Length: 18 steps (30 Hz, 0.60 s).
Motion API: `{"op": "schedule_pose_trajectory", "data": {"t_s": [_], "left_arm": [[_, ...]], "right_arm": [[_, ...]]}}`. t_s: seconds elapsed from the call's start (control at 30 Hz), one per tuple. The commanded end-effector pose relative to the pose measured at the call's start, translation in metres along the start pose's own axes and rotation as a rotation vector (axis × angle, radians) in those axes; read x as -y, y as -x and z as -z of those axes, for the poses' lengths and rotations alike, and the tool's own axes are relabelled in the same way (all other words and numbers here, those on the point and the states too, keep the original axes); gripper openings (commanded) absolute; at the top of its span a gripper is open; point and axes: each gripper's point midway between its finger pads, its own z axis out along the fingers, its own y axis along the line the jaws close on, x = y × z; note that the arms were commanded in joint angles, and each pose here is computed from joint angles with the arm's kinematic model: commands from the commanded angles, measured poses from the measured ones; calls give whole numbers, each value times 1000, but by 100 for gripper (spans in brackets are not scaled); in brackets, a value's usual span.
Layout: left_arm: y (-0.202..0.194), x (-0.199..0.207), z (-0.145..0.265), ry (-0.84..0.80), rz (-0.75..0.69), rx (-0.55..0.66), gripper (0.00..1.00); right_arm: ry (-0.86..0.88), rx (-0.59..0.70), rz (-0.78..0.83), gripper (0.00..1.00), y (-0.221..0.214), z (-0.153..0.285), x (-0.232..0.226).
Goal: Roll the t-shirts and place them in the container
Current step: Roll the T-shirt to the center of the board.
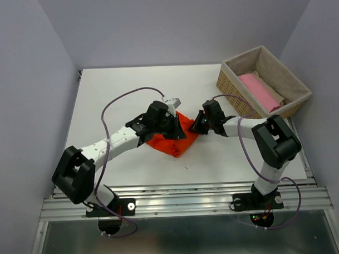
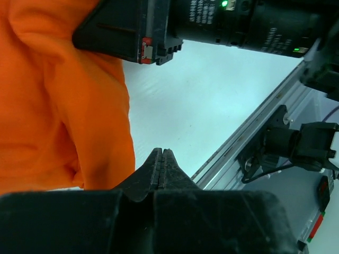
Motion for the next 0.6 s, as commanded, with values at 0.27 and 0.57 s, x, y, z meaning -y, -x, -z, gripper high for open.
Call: {"op": "schedule_pose_trajectory", "data": {"t_s": [0.27,0.57], "left_arm": [[-42,-83,-32,284,33,-11,0],[-53,-93,-44,295,39,-48,0]], "right_arm": [[11,45,35,11,12,15,-13],[101,110,58,13,35,39,-51]]}}
